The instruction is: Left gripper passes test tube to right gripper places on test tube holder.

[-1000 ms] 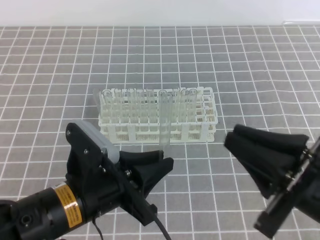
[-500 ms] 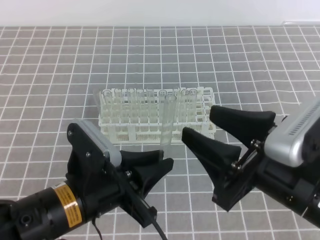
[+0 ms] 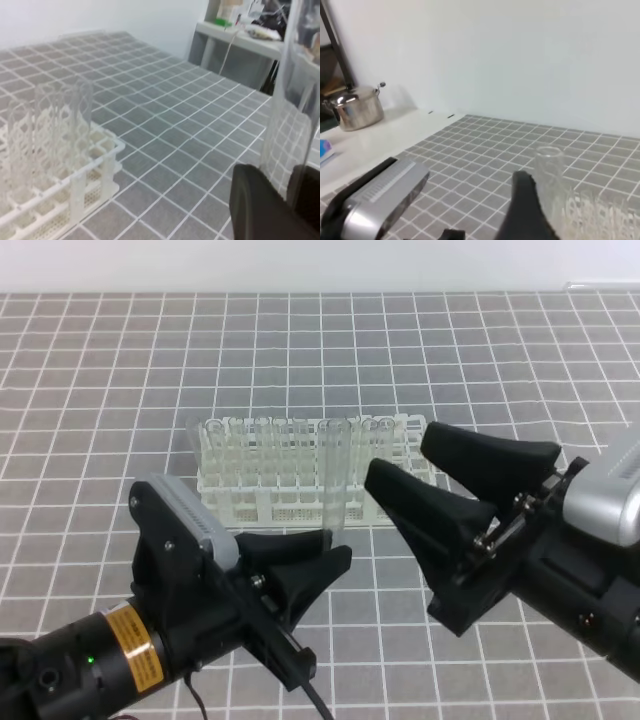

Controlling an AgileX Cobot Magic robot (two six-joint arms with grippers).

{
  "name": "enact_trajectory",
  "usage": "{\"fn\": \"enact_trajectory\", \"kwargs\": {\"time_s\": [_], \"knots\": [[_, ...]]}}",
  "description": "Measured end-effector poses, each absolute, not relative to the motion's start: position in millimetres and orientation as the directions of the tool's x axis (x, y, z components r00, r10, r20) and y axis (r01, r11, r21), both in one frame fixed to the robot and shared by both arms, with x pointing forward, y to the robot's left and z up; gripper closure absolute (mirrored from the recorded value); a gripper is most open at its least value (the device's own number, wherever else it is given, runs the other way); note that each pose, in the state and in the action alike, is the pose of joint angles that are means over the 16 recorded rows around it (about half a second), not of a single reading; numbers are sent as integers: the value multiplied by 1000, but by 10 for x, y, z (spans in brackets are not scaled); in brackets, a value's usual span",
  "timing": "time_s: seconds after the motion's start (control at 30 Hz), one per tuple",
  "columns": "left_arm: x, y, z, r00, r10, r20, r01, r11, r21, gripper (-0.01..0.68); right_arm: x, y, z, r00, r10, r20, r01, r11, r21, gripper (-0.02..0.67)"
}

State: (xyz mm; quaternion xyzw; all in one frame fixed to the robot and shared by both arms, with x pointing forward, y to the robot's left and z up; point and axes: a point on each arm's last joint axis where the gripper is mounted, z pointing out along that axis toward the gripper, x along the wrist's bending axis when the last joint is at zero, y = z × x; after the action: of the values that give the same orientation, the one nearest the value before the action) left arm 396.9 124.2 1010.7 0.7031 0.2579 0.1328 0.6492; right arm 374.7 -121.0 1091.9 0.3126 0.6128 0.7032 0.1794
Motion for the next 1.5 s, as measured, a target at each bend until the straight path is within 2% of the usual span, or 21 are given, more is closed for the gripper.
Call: {"fn": "enact_trajectory", "kwargs": {"time_s": [0.6, 0.83, 1.5], "knots": [[3967, 1235, 10123, 835, 528, -153, 184, -8, 983, 633, 3975, -829, 10916, -765, 621, 172, 111, -135, 985, 214], [3972, 1236, 10120, 832, 532, -156, 189, -7, 982, 603, 4043, -723, 10897, -769, 619, 160, 111, -117, 987, 217], [3993, 1257, 10099, 818, 561, -131, 182, -36, 983, 609, 4041, -667, 10880, -788, 589, 177, 135, -115, 984, 284]]}}
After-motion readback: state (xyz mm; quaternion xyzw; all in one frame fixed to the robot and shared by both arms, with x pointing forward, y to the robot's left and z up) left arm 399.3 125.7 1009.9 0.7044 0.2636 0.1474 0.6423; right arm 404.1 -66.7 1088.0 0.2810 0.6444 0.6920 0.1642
